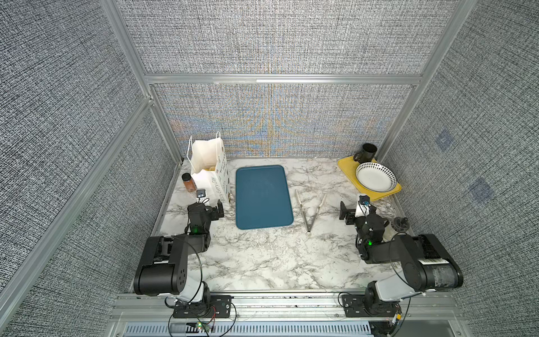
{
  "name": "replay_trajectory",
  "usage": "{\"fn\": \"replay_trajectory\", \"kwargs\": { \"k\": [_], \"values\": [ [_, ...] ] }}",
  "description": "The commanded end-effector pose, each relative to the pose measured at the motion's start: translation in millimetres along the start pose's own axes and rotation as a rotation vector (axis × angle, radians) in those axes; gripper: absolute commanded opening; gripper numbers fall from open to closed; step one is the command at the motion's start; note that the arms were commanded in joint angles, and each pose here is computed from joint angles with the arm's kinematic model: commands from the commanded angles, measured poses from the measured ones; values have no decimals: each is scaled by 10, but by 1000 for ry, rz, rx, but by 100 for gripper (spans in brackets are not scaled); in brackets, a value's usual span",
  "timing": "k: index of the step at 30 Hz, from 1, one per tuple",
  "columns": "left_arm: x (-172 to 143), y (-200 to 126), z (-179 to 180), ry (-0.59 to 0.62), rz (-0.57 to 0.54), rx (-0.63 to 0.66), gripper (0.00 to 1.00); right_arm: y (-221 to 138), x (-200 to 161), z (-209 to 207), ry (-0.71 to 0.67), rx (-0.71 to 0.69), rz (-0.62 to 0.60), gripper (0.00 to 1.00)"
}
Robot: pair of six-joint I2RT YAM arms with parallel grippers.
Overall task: Pack bread into a paper bag
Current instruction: Reset both arms
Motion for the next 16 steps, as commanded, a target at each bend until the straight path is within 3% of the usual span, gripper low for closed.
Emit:
{"fn": "replay_trajectory", "kwargs": {
  "k": [1,16],
  "values": [
    [36,4,12,8,-14,7,99,6,40,9,7,6,-19,99],
    [29,6,7,9,-10,6,99,32,39,-11,18,19,-5,99]
  ]
}}
Point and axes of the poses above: each gripper's point midway between its finger pads, its own y axis out along the fingers, its own z axis along the line the jaws close on, x = y × z, the point moved 8 cm from there along -y, back along the fingers, and after that the axes turned 15 degrees about y, right-handed, at the moved point
